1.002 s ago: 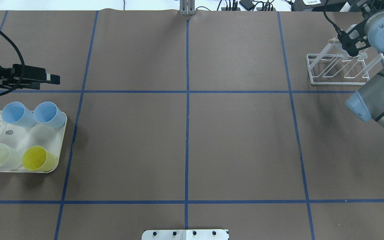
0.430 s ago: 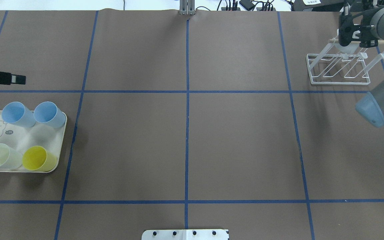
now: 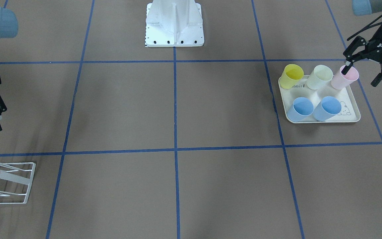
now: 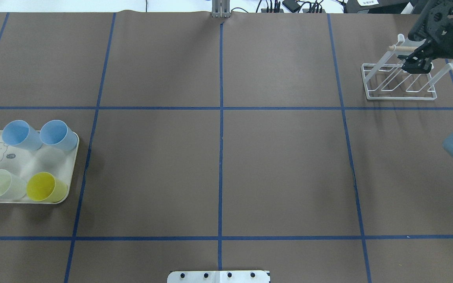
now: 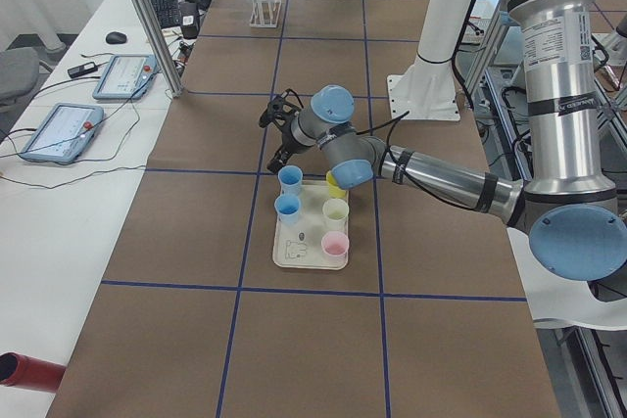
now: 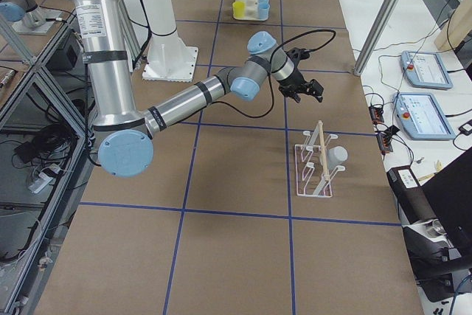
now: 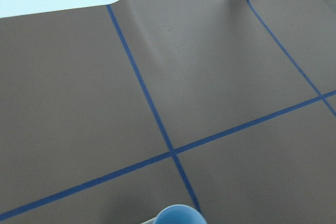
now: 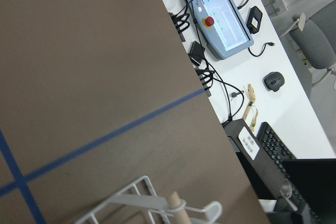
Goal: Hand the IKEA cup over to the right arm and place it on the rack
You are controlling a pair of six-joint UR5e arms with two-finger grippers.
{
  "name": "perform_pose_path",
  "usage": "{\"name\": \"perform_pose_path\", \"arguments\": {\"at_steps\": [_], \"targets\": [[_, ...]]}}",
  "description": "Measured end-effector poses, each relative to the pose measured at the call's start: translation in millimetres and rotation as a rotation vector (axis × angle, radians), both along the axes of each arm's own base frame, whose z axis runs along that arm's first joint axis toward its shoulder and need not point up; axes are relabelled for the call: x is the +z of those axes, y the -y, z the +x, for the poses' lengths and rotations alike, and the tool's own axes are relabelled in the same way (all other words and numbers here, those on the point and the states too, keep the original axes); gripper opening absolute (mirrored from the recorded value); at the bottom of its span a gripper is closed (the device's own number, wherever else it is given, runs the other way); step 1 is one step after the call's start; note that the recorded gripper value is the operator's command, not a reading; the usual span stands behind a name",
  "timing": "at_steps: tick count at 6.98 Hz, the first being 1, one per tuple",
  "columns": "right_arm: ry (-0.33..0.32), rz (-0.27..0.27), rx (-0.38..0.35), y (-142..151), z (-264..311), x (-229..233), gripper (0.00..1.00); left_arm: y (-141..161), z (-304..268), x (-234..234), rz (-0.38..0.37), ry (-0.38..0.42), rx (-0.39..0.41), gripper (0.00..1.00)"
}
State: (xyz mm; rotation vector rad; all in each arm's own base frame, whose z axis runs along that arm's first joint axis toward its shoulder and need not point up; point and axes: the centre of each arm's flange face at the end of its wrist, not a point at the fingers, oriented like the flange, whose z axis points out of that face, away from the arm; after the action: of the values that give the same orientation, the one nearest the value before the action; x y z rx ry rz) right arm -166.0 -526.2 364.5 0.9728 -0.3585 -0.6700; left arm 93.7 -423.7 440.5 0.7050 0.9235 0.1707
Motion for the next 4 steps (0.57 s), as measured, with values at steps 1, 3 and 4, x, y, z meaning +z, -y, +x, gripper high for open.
{"name": "perform_pose_path", "arguments": {"at_steps": [1,3,4], "targets": [[0.164,-0.112,0.037,-12,-8,-12,1.0,0,-1,4,0.006,0.017,-0.009,1.0],[0.407,-0.365,0.057,-33,-37,-22,1.0,-13,-6,31,-0.028,0.055,-0.023,1.0],[0.453,-0.433,0.05,-41,-53,-25,1.0,-18,-3,48,-0.052,0.074,-0.02,1.0]]}}
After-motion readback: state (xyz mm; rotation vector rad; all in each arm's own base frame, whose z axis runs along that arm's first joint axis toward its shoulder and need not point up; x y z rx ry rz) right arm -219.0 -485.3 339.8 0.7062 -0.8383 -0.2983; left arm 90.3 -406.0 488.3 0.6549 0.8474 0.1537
